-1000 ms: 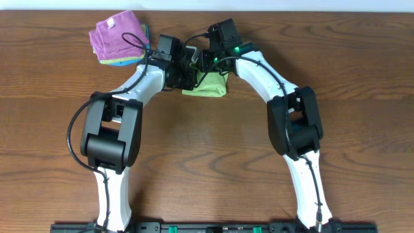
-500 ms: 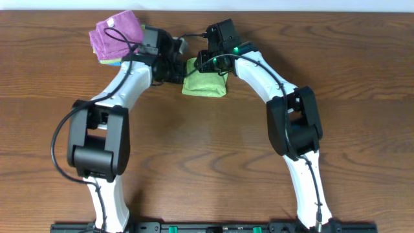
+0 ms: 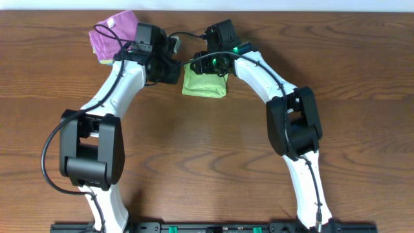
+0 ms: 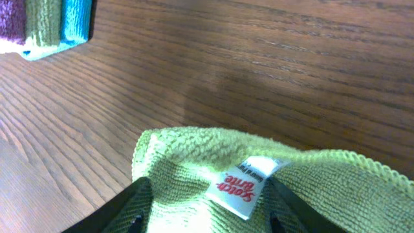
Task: Fold the cloth
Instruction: 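Release the bundle with the right gripper and retract the right arm, then grasp the folded green bundle with the left gripper and lift it, then carry the green bundle left and lower it onto the cloth stack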
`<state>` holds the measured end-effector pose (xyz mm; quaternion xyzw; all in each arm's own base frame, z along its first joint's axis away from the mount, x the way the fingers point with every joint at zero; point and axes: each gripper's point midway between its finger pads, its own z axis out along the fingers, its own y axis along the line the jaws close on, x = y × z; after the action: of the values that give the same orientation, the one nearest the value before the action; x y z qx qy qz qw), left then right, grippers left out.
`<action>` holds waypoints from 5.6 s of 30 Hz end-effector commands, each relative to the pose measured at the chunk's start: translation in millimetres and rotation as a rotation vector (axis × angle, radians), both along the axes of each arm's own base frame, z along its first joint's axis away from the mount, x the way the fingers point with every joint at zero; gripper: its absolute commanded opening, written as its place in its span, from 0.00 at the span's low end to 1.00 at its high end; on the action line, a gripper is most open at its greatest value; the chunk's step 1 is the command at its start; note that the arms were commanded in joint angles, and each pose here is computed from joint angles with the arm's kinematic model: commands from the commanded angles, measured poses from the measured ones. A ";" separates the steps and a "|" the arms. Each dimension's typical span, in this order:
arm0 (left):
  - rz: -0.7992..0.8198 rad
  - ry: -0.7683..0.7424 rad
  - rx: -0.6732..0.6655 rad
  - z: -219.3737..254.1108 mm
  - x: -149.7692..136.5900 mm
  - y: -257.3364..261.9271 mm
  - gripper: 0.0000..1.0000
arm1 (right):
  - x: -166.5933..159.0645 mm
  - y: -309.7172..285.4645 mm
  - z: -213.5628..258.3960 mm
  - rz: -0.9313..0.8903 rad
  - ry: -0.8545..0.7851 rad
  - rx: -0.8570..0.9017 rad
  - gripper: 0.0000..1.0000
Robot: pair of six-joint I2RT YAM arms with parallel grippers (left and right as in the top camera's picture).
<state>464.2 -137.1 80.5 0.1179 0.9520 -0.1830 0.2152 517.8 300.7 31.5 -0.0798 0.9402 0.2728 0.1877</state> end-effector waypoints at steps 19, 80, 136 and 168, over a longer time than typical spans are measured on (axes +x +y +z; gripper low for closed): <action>0.031 -0.058 -0.125 36.9 14.0 32.1 0.06 | 6.8 -61.2 142.2 -0.084 -0.185 -0.030 0.77; 0.004 0.060 -0.424 -30.1 -26.0 -10.6 0.95 | -301.7 -323.7 312.8 -0.509 -0.293 -0.591 0.99; -0.029 0.218 -0.740 -57.5 17.8 -93.2 0.06 | -339.9 -308.7 208.1 -0.615 -0.233 -0.392 0.99; -0.102 -0.120 -0.328 106.5 97.8 -31.8 0.06 | -318.6 -307.5 196.3 -0.579 -0.179 -0.437 0.99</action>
<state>545.5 -198.2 173.5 0.1301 0.8833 -0.3841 0.2351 199.2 -4.9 228.2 0.1301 0.9393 -0.0018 0.3173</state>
